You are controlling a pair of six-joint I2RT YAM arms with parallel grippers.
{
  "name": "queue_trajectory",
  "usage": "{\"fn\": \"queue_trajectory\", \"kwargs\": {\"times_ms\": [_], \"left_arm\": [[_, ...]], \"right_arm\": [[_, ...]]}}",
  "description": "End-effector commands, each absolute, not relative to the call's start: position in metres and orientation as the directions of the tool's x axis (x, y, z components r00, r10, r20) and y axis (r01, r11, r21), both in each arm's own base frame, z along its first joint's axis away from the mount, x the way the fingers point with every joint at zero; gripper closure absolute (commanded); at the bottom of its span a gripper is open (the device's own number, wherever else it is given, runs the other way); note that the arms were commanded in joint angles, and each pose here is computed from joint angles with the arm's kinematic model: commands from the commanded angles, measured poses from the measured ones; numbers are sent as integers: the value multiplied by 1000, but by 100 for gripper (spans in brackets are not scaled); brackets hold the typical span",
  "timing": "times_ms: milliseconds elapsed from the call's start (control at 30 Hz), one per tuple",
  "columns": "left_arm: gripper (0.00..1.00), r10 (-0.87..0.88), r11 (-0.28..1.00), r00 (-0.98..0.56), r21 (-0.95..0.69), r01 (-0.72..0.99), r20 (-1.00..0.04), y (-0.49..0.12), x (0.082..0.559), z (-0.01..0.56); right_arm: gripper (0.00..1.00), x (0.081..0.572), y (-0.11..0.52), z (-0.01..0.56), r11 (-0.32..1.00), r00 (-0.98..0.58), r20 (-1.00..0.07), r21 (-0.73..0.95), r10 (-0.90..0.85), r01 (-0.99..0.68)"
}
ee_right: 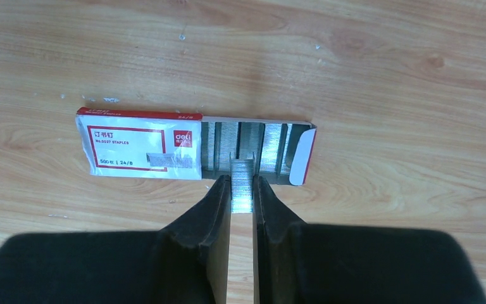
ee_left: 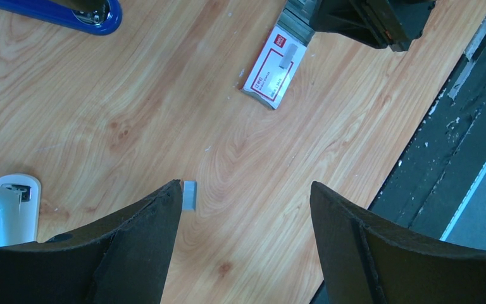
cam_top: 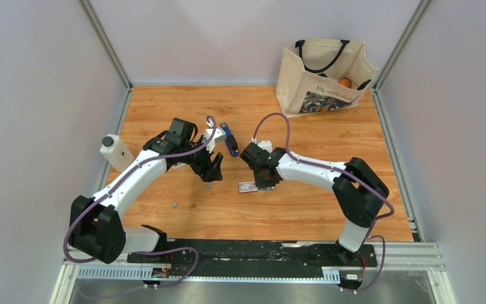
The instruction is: Unload the staples from the stapler
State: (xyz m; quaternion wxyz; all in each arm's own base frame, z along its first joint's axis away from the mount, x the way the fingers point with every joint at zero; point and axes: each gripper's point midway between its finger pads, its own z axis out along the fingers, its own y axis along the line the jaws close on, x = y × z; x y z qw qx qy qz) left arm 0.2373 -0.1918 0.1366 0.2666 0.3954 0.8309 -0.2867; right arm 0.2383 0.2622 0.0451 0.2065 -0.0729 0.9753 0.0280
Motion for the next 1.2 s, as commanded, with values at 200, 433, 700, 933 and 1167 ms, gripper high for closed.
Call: {"fn": "queue_trajectory", "kwargs": {"times_ms": [200,433,700,933,1167], "left_arm": [[18,509,494,-477,-210,843,-716,-195,244,155],[18,508,496,-473,-203,844,-720,-194,244,157],[18,512,495,-471,-202,845,-718,-194,244,156],[18,513,492,-470,-202,847,-718,-194,242,155],[18,513,492,-470,-202,847,-718,-194,242,156]], "right_arm": [[87,246,281,47,988,-901,-420,60,-106,-144],[87,247,282,44,987,-900,-420,52,-117,-152],[87,250,283,43,986,-897,-423,41,-129,-161],[87,251,282,39,986,-899,-417,31,-135,-163],[87,252,281,35,986,-901,-412,22,-140,-163]]}}
